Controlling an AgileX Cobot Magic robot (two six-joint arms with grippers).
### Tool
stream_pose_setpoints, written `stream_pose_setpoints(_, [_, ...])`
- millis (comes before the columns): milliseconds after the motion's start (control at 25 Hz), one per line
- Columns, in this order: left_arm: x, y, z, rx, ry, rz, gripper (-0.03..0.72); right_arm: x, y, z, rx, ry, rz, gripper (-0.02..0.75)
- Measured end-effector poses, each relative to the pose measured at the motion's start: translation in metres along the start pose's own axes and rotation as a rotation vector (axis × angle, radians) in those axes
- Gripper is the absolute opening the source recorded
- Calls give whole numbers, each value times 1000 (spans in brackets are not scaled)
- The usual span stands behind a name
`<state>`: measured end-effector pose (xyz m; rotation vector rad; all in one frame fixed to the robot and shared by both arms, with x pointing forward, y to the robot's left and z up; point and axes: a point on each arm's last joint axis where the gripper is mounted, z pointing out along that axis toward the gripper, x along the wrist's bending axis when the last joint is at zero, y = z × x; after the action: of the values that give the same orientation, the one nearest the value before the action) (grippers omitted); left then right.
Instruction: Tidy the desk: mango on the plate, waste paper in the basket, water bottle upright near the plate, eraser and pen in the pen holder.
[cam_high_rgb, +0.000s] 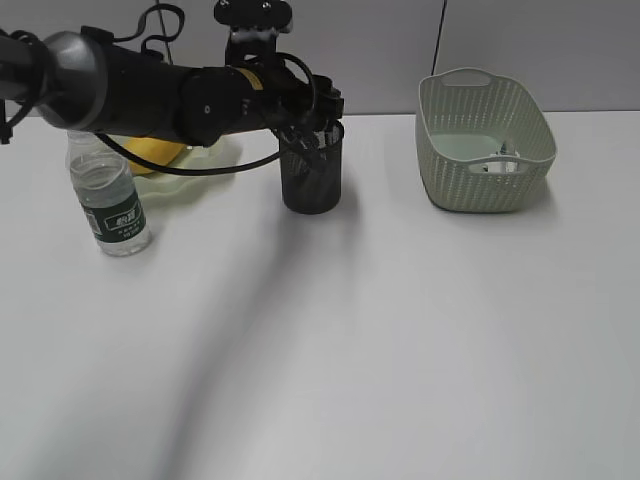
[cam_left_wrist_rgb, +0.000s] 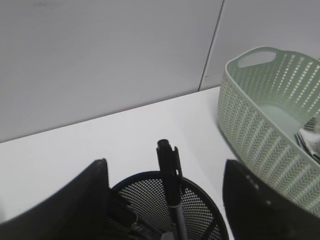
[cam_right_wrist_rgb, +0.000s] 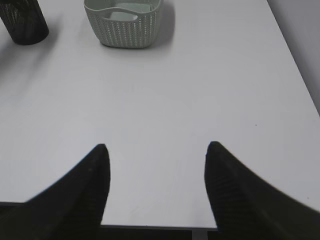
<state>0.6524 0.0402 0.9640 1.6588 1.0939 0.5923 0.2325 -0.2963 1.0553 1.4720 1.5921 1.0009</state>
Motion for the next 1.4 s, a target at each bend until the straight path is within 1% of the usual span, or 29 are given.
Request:
stream_pose_setpoints(80, [0,-1,-1,16,-2,9,547,0,0,0,0,0,0,478])
stream_pose_setpoints(200, [-2,10,-9,29,-9,23,544,0,0,0,0,0,0,478])
stream_pose_setpoints(320, [-6,35,-30,28,-19,43,538,0,0,0,0,0,0,478])
stream_pose_setpoints(400, [-9,50,-47,56,-24,65,528,0,0,0,0,0,0,478])
stream_pose_setpoints(640, [-14,81,-110,269,-26,75,510,0,0,0,0,0,-1,478])
stream_pose_setpoints(760, [-11,91,-139,347,-17,73,509,0,0,0,0,0,-1,478])
stream_pose_setpoints(840, [1,96,-151,387,9,52,509,0,0,0,0,0,-1,478])
stream_pose_setpoints(920, [18,104,-162,406,49,26,509,0,0,0,0,0,-1,478])
stream_pose_setpoints(1040, [52,119,-176,398,132,-42,508,0,0,0,0,0,-1,478])
stream_pose_setpoints(1120, [78,126,-186,411,197,-87,508,0,0,0,0,0,-1,478])
stream_pose_setpoints(1280, [126,124,-206,480,338,-132,508,0,0,0,0,0,-1,478])
stream_pose_setpoints(1320, [136,122,-210,498,366,-146,508,0,0,0,0,0,-1,478])
stream_pose_setpoints(1400, [149,120,-217,517,404,-163,508,0,0,0,0,0,-1,478])
